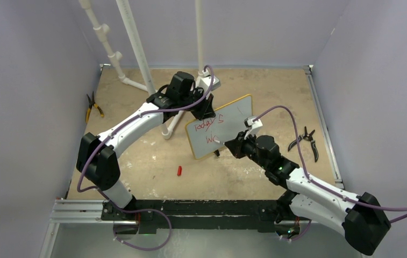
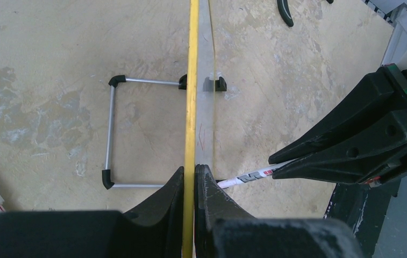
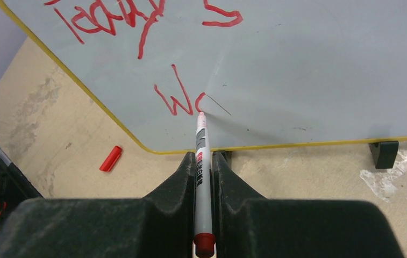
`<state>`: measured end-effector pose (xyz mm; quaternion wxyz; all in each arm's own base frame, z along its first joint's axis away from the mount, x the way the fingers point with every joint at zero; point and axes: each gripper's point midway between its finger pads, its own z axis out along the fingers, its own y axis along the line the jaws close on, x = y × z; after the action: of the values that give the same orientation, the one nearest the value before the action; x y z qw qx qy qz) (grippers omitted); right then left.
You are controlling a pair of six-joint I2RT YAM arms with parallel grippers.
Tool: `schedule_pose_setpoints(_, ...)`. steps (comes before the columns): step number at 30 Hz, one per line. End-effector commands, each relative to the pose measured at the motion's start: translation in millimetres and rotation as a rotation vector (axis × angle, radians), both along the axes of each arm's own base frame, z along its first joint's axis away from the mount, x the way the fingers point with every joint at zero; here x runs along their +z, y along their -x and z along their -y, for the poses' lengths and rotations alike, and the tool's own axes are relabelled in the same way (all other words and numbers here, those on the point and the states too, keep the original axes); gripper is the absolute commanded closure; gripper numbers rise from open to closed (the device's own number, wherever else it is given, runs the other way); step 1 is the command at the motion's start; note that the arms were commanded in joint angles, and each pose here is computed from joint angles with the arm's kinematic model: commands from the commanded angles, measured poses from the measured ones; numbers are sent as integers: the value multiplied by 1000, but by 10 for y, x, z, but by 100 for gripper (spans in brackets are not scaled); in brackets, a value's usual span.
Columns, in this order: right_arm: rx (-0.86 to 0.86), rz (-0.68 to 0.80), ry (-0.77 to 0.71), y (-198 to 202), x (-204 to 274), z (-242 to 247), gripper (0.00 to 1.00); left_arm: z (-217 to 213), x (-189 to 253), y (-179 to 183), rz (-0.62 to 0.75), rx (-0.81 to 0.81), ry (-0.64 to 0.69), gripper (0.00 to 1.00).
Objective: Write a sentence on the whiteboard
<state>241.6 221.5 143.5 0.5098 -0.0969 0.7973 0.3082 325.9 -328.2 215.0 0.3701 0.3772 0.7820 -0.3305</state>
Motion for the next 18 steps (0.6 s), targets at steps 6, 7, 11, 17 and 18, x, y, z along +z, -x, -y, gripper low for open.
schedule_pose_setpoints(6,-114,72,-38,-159,331,132,100,3,68,-25,27,-7,15,100)
schedule_pose_setpoints(7,-113,82,-42,-170,376,124,100,3,66,-26,27,-6,14,100)
schedule_pose_setpoints(11,-93,111,-54,-191,485,73,100,8,68,-22,27,-8,15,100)
schedule_pose_setpoints(17,-58,154,-56,-218,568,2,100,5,65,-23,26,-8,15,100)
schedule_pose_setpoints(18,-53,155,-57,-216,570,-5,100,9,70,-21,27,-9,15,100)
